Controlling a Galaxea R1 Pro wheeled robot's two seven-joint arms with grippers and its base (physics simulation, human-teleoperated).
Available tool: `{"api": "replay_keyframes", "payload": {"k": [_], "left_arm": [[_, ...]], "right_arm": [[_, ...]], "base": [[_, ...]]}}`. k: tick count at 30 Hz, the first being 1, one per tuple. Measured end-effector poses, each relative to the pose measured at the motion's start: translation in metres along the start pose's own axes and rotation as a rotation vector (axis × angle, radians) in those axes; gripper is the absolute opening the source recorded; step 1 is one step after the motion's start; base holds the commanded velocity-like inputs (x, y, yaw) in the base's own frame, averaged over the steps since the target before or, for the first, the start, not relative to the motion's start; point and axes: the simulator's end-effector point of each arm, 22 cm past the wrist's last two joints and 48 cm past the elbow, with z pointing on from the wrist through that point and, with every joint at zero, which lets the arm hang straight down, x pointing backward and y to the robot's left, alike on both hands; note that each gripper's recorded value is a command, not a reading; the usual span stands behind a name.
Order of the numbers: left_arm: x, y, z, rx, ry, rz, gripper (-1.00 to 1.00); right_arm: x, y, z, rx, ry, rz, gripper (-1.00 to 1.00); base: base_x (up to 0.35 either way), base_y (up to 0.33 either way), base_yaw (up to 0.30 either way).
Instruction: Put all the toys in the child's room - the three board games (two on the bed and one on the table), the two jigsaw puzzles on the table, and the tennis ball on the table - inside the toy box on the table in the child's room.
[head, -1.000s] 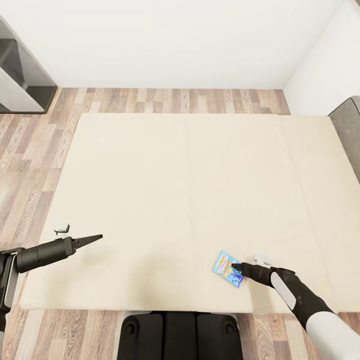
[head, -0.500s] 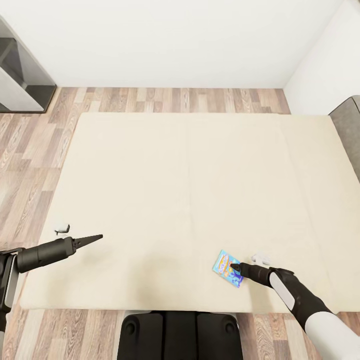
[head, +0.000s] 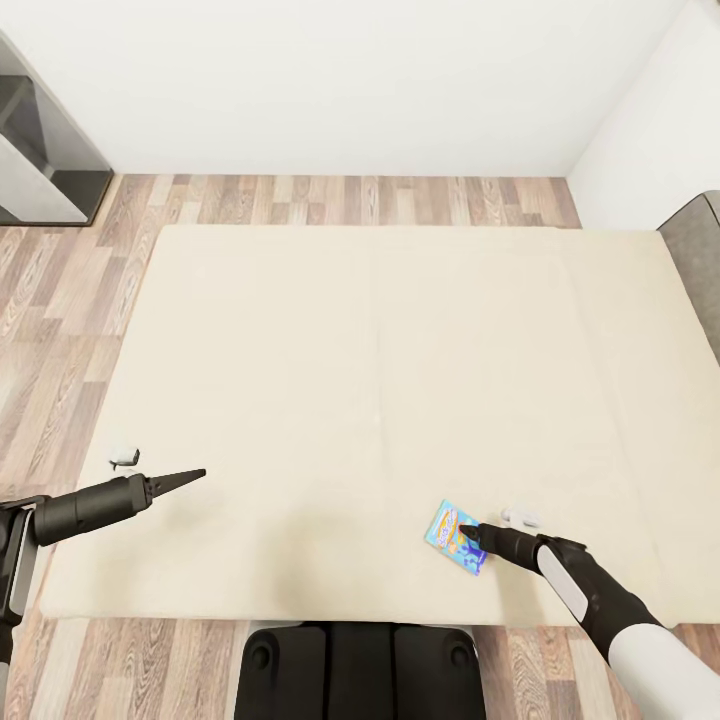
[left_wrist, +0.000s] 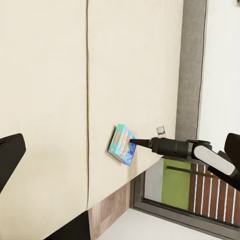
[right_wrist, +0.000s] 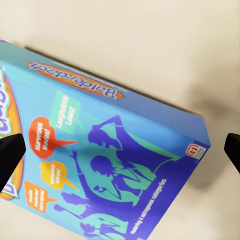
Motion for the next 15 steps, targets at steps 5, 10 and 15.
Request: {"api": "replay_keyframes", "payload": {"k": [5, 10, 15], "left_arm": [[-0.0001, 0.0, -0.0001, 0.0, 0.0, 0.001, 1.0], [0.0, -0.0001, 0.0, 0.0, 0.0, 0.0, 1.0], [0.0, -0.0002, 0.0001, 0.0, 0.0, 0.0, 1.0]], "right_arm": [[0.0001, 0.0006, 0.0, -0.003, -0.001, 0.0, 1.0], [0.0003, 0.0015, 0.0003, -0.005, -0.001, 0.001, 1.0], [0.0003, 0.0019, 0.0003, -0.006, -0.001, 0.001, 1.0]], "base": [[0.0, 0.0, 0.0], [0.0, 0.0, 0.0], [0.0, 0.0, 0.0]]}}
